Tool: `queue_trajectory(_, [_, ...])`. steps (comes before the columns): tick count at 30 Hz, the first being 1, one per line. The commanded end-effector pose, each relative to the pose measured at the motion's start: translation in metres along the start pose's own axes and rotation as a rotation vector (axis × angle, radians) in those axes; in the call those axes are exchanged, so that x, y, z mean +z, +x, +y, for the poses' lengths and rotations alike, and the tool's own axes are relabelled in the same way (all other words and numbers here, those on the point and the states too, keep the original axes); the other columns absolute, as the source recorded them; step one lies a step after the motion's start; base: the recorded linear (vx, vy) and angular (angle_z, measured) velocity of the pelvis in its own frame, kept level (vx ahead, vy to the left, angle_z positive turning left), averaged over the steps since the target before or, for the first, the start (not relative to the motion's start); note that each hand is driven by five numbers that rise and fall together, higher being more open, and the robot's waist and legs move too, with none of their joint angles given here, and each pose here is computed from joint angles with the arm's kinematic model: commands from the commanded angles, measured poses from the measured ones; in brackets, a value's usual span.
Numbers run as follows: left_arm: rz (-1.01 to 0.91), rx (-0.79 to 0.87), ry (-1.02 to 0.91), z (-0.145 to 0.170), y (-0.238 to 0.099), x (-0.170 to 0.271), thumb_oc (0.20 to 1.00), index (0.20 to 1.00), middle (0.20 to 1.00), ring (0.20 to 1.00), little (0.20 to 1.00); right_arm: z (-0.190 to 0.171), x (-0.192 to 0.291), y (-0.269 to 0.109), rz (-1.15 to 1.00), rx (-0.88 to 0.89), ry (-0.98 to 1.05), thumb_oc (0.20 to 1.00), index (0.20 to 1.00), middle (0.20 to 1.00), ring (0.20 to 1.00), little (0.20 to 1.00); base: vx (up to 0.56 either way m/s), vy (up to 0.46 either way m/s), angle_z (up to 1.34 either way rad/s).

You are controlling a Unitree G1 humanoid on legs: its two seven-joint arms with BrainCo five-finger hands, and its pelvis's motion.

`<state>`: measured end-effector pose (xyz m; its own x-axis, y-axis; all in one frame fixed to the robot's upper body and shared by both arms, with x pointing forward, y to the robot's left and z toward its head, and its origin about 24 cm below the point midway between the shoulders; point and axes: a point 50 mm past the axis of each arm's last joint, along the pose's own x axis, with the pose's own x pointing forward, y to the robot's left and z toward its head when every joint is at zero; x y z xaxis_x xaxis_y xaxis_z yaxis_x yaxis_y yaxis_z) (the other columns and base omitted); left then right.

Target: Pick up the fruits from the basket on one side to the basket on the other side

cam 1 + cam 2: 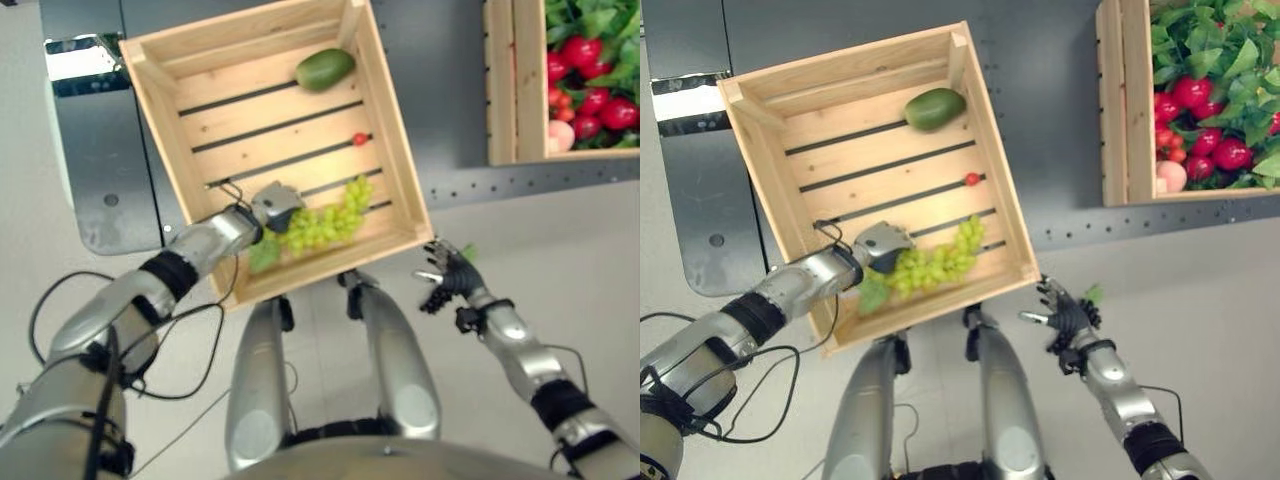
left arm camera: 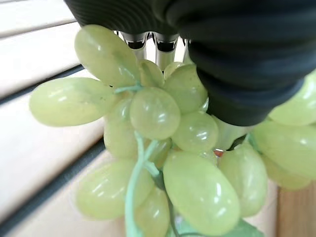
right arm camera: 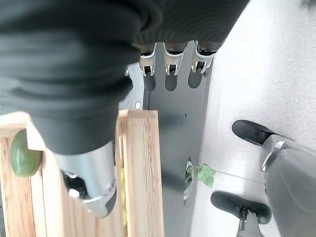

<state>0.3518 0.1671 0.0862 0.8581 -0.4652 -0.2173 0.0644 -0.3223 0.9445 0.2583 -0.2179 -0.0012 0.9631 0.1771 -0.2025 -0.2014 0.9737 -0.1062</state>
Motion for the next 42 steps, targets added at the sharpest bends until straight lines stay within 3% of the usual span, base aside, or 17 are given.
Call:
queue_trajectory(1, [0.071, -0.115, -0.227, -0.053, -0.034, -0.002, 0.200, 0.200, 0.200, 0.200, 0.200, -0.014, 0.009, -0.015, -0.073, -0.046, 0.008, 1.000, 1.000, 1.000, 1.000, 1.000, 0.00, 0.000, 0.00])
queue_trajectory(5, [0.088, 0.000, -0.336, -0.038, -0.049, -0.009, 0.200, 0.200, 0.200, 0.200, 0.200, -0.016, 0.006, -0.019, -0.071, -0.062, 0.012, 1.000, 1.000, 1.000, 1.000, 1.000, 0.00, 0.000, 0.00])
queue_trajectory(11, [0.061, 0.108, -0.347, -0.010, -0.076, -0.019, 0.200, 0.200, 0.200, 0.200, 0.200, -0.022, 0.003, -0.025, -0.059, -0.075, 0.016, 1.000, 1.000, 1.000, 1.000, 1.000, 0.00, 0.000, 0.00])
queue_trajectory(21, [0.057, 0.156, -0.539, -0.002, -0.111, -0.022, 0.200, 0.200, 0.200, 0.200, 0.200, -0.026, -0.002, -0.031, -0.026, -0.055, 0.006, 1.000, 1.000, 1.000, 1.000, 1.000, 0.00, 0.000, 0.01])
queue_trajectory(25, [0.052, 0.170, -0.651, -0.004, -0.116, -0.019, 0.200, 0.200, 0.200, 0.200, 0.200, -0.027, -0.003, -0.033, -0.016, -0.046, 0.003, 1.000, 1.000, 1.000, 1.000, 1.000, 0.00, 0.000, 0.00])
queue_trajectory(30, [0.022, 0.286, -1.001, -0.005, -0.117, -0.012, 0.200, 0.200, 0.200, 0.200, 0.200, -0.025, -0.004, -0.032, -0.007, -0.022, -0.004, 1.000, 1.000, 1.000, 1.000, 1.000, 0.00, 0.000, 0.00])
queue_trajectory(35, [-0.075, 0.365, -1.202, 0.004, -0.111, -0.001, 0.200, 0.200, 0.200, 0.200, 0.200, -0.024, 0.002, -0.028, -0.021, 0.005, -0.038, 1.000, 1.000, 1.000, 1.000, 1.000, 0.00, -0.003, 0.02])
queue_trajectory(42, [-0.236, 0.422, -1.293, 0.030, -0.106, 0.009, 0.200, 0.200, 0.200, 0.200, 0.200, -0.026, 0.017, -0.020, -0.057, 0.075, -0.066, 1.000, 1.000, 1.000, 1.000, 1.000, 0.00, 0.000, 0.00])
